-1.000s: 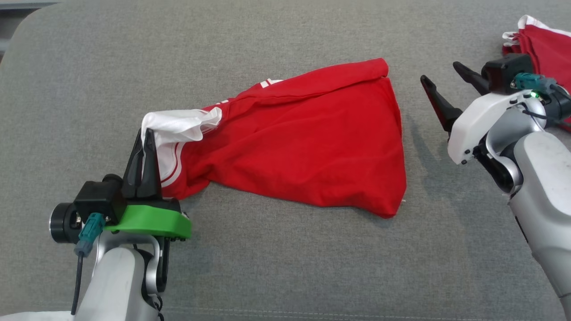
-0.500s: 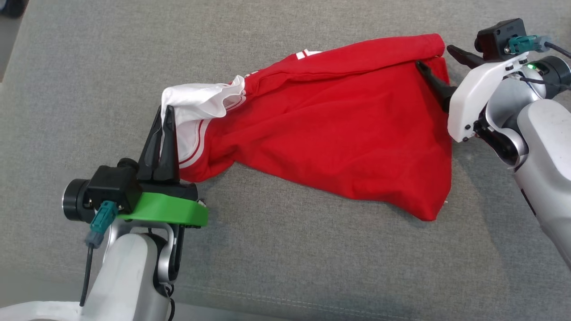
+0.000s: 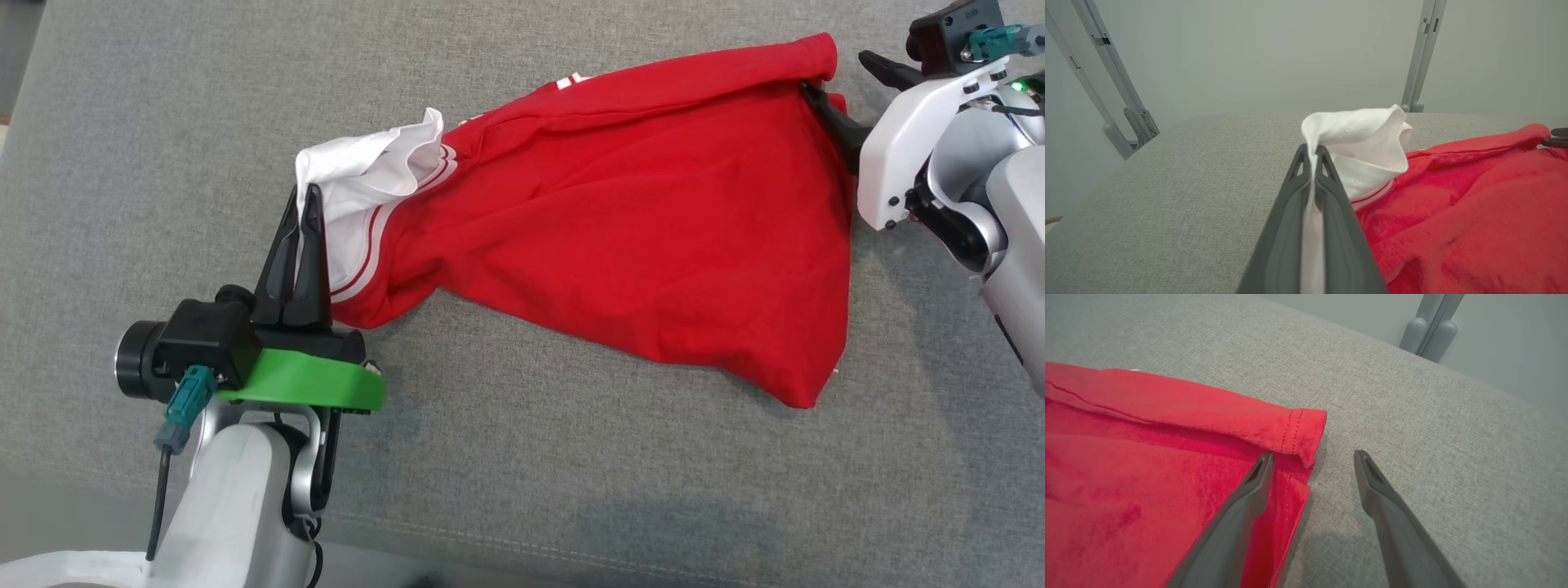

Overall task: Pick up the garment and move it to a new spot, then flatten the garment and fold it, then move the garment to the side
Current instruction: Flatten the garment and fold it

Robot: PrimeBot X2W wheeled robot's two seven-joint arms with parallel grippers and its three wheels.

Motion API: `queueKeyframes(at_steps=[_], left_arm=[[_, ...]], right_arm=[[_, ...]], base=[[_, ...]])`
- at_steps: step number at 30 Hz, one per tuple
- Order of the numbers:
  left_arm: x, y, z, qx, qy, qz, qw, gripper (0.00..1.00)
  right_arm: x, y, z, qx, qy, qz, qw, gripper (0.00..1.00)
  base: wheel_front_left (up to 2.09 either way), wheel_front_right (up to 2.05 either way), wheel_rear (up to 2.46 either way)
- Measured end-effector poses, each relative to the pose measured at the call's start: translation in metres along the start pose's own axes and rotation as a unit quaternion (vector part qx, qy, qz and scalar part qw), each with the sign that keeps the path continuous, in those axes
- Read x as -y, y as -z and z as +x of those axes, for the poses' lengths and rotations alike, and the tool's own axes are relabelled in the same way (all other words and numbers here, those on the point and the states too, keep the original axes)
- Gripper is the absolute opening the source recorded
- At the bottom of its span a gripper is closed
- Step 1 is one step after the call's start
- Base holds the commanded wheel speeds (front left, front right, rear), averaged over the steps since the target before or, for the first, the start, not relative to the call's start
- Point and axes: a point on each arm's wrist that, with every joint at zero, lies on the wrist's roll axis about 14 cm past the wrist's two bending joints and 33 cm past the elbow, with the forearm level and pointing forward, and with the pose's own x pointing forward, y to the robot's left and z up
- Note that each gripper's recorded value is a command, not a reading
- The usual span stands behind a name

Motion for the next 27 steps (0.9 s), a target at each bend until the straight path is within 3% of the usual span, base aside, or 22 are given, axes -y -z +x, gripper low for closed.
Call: queueKeyframes(at_steps=[15, 18, 20, 22, 23, 27], left_arm=[[0.004, 0.008, 0.003, -0.009, 0.004, -0.004, 1.000, 0.00], [0.004, 0.009, 0.003, -0.011, 0.005, -0.004, 1.000, 0.00], [0.004, 0.010, 0.003, -0.012, 0.004, -0.003, 1.000, 0.00], [0.003, 0.010, 0.002, -0.014, 0.004, -0.002, 1.000, 0.00], [0.003, 0.011, 0.002, -0.014, 0.003, -0.002, 1.000, 0.00], [0.001, 0.011, 0.002, -0.015, 0.001, -0.001, 1.000, 0.00]], right_arm=[[-0.010, 0.002, 0.017, 0.001, -0.028, -0.008, 1.000, 1.00], [-0.011, -0.001, 0.019, 0.007, -0.032, -0.012, 0.999, 0.47], [-0.012, -0.006, 0.022, 0.017, -0.035, -0.017, 0.999, 0.35], [-0.013, -0.012, 0.024, 0.031, -0.037, -0.020, 0.999, 0.16], [-0.013, -0.015, 0.025, 0.036, -0.038, -0.022, 0.998, 0.00], [-0.018, -0.019, 0.026, 0.055, -0.045, -0.028, 0.997, 0.00]], base=[[0.00, 0.00, 0.00], [0.00, 0.00, 0.00], [0.00, 0.00, 0.00], [0.00, 0.00, 0.00], [0.00, 0.00, 0.00], [0.00, 0.00, 0.00]])
